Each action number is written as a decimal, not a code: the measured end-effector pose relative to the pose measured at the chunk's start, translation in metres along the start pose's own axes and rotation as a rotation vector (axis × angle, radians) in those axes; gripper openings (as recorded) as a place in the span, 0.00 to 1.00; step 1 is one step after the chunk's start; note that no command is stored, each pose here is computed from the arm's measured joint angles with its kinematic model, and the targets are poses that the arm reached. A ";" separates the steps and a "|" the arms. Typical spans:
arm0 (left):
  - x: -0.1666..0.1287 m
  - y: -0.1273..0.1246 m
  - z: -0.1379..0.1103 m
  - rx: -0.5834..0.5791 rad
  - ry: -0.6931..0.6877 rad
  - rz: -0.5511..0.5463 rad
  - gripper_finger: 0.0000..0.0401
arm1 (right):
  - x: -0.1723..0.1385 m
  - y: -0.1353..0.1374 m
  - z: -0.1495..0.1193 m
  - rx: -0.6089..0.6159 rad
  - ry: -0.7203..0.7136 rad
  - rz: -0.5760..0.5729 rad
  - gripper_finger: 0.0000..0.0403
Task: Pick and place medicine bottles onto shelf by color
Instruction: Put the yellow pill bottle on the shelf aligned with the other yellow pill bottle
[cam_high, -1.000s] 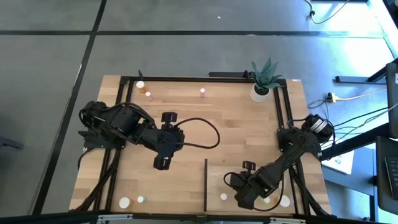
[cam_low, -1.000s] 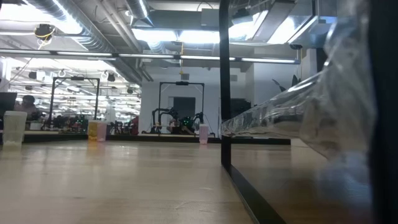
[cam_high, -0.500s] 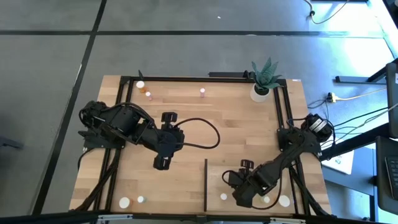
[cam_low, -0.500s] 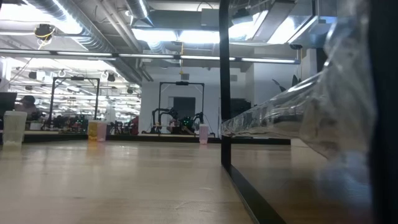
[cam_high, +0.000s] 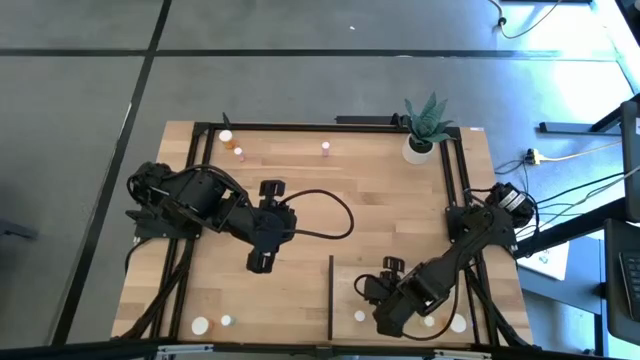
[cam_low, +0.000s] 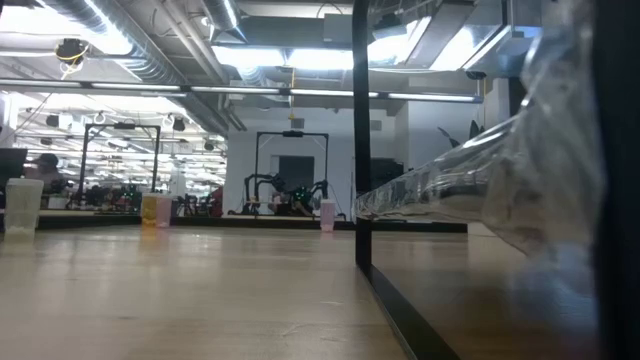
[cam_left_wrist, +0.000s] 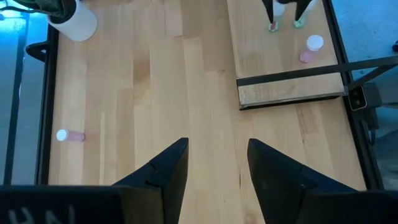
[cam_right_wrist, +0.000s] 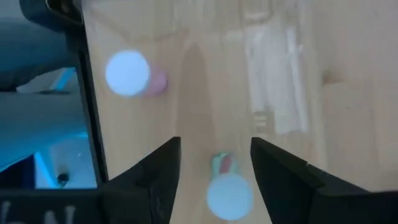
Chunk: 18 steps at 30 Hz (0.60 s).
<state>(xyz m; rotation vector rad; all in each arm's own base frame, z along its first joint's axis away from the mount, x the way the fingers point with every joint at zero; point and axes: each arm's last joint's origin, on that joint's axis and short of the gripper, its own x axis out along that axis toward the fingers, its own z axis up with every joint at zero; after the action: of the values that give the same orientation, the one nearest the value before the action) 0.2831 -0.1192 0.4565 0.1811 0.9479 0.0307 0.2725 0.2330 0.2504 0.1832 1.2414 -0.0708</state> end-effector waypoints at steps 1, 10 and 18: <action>0.000 0.000 0.000 0.000 0.000 0.000 0.39 | -0.003 0.001 0.002 -0.007 -0.028 -0.014 0.49; 0.006 -0.003 -0.003 -0.042 0.031 0.005 0.39 | -0.050 -0.001 0.022 -0.140 -0.223 -0.200 0.49; 0.036 -0.012 -0.013 -0.031 0.155 0.041 0.39 | -0.085 -0.025 0.035 -0.173 -0.223 -0.397 0.49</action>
<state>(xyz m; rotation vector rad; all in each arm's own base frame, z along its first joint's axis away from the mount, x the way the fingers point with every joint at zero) 0.2932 -0.1252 0.4177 0.1713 1.0975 0.0986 0.2738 0.1988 0.3395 -0.2188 1.0406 -0.3179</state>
